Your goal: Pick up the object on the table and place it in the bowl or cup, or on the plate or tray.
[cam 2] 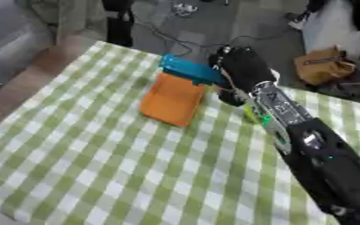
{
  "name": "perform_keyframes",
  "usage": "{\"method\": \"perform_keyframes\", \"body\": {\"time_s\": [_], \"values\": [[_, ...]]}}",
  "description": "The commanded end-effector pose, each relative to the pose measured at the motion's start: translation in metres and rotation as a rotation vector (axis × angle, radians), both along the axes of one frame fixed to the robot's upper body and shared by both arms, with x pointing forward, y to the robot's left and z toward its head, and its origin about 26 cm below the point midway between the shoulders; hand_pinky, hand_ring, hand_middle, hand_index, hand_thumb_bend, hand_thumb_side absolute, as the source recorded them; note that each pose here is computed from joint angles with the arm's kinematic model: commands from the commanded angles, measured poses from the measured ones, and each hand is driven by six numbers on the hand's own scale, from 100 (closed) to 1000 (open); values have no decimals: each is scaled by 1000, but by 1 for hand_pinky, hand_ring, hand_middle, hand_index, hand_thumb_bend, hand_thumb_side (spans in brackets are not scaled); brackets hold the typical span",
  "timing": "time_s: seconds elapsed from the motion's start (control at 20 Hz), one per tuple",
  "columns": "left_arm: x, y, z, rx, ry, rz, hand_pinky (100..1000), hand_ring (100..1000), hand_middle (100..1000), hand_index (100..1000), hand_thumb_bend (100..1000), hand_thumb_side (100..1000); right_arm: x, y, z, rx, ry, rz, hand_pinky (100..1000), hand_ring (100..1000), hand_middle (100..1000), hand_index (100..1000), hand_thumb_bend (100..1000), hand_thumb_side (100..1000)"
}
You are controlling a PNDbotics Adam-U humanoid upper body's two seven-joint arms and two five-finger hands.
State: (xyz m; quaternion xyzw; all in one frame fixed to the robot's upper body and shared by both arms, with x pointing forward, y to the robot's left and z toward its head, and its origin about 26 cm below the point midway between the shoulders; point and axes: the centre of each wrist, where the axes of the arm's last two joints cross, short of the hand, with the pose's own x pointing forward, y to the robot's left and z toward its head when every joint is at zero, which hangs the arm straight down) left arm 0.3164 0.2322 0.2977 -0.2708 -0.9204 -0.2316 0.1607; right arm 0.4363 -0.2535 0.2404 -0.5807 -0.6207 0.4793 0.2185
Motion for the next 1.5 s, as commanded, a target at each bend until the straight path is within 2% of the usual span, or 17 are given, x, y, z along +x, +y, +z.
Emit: {"method": "perform_keyframes", "body": {"time_s": [0.05, 0.4, 0.8, 1.25, 1.5], "values": [[-5, -7, 11, 13, -45, -41, 685, 726, 750, 821, 213, 778, -4, -9, 26, -1, -89, -20, 377, 471, 455, 593, 131, 100], [-5, -18, 15, 36, -55, -88, 685, 725, 749, 820, 219, 783, -4, -9, 33, 20, -134, -27, 380, 473, 456, 597, 121, 100], [-6, -25, 19, 51, -64, -116, 685, 725, 749, 820, 223, 787, -1, -2, 35, 32, -148, -7, 383, 476, 455, 599, 109, 100], [-6, -28, 20, 53, -61, -124, 685, 726, 749, 818, 229, 788, -7, 22, 42, -13, -147, 114, 407, 487, 460, 605, 100, 100], [-6, -29, 21, 52, -63, -129, 685, 726, 749, 819, 229, 788, -9, 33, 37, -36, -100, 193, 420, 490, 462, 613, 100, 100]]}}
